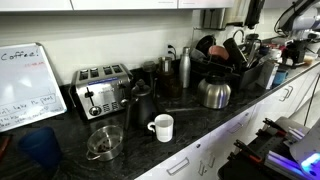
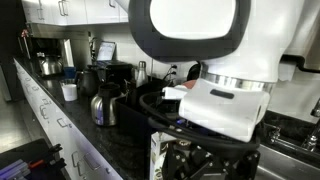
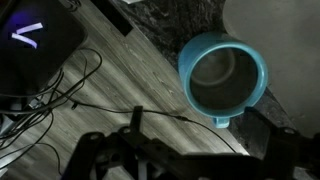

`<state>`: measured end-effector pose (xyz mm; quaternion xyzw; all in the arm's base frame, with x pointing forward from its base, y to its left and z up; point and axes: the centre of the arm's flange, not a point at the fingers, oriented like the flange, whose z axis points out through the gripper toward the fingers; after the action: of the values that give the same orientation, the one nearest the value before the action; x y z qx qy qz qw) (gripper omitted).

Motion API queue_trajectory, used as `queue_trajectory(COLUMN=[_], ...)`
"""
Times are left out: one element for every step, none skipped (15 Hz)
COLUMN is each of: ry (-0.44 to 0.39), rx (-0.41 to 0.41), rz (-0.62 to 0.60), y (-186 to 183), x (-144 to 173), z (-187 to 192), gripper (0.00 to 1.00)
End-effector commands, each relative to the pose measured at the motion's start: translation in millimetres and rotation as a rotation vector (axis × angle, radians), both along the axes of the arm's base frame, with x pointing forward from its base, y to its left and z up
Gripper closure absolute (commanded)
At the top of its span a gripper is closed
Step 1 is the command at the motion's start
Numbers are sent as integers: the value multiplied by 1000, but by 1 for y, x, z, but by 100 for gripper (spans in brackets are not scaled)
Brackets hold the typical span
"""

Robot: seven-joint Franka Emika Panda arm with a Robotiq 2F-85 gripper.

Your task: Move the mug to the right

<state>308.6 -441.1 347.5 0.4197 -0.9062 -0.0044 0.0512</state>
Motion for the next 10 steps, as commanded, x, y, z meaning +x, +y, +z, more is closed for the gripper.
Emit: queue_trajectory(ry=[-12, -11, -21, -23, -18, -11, -6, -4, -4, -5], rx=[59, 30, 32, 32, 34, 37, 39, 39, 39, 38], rz=[85, 37, 41, 40, 40, 40, 40, 40, 40, 40], y=[13, 5, 6, 6, 7, 6, 6, 6, 6, 6], x=[-23, -10, -13, -14, -13, -12, -12, -11, -11, -11], z=[31, 18, 25, 26, 23, 19, 16, 15, 15, 16], gripper=[0, 0, 0, 0, 0, 0, 0, 0, 0, 0])
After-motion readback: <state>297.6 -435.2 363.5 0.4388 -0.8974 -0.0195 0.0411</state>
